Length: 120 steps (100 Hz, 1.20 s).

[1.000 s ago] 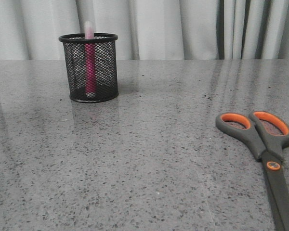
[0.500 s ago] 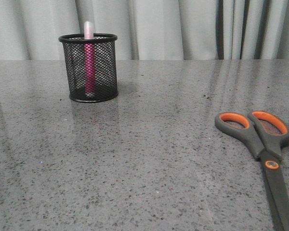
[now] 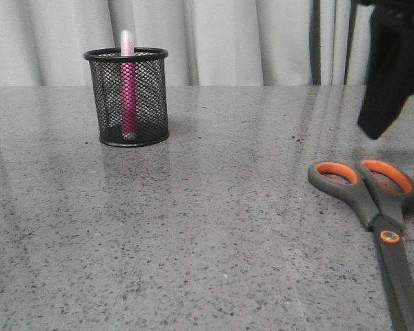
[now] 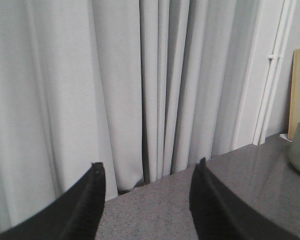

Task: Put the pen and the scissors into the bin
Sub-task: 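Lower the right gripper onto the scissors handle and grasp it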

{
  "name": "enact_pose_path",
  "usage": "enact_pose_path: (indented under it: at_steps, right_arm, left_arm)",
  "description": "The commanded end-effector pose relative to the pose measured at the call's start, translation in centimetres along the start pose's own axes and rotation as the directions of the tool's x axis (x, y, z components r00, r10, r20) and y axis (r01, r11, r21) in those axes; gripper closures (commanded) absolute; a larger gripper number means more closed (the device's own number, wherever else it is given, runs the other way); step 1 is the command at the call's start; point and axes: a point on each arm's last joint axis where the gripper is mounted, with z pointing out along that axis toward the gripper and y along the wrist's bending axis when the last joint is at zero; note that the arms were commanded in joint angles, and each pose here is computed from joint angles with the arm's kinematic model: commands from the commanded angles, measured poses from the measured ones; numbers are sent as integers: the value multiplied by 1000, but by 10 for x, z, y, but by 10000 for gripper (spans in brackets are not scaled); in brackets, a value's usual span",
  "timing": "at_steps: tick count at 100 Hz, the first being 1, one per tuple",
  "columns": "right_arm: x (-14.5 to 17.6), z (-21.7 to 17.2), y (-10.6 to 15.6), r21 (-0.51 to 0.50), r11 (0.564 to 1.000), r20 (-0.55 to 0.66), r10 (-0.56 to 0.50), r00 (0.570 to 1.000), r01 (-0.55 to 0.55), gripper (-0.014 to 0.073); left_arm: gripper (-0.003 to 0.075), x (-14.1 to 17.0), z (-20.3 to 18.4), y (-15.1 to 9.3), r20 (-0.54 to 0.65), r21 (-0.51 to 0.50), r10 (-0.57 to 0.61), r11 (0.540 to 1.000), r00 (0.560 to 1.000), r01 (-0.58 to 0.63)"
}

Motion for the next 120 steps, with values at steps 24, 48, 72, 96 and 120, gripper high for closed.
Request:
enact_pose_path:
  at_steps: [24, 48, 72, 96, 120]
  right_arm:
    - [6, 14, 10, -8, 998, -19, 68, 997, -68, 158]
    - [8, 25, 6, 28, 994, -51, 111, 993, -110, 158]
    - [4, 46, 7, 64, 988, -106, 145, 984, -138, 158]
    - [-1, 70, 6, 96, 977, -135, 204, 969, -193, 165]
    - [1, 96, 2, 169, 968, -246, 224, 943, -186, 537]
  left_arm:
    - [375, -15, -9, -3, 58, 13, -28, 1000, 998, 27]
    - [375, -15, -9, -5, 52, 38, -94, 995, 994, 92]
    - [375, -13, -9, -7, 33, 55, -108, 993, 994, 106]
    - [375, -10, -9, -10, -7, 84, -109, 990, 994, 110]
    - [375, -10, -9, -10, -14, 88, -109, 990, 994, 110]
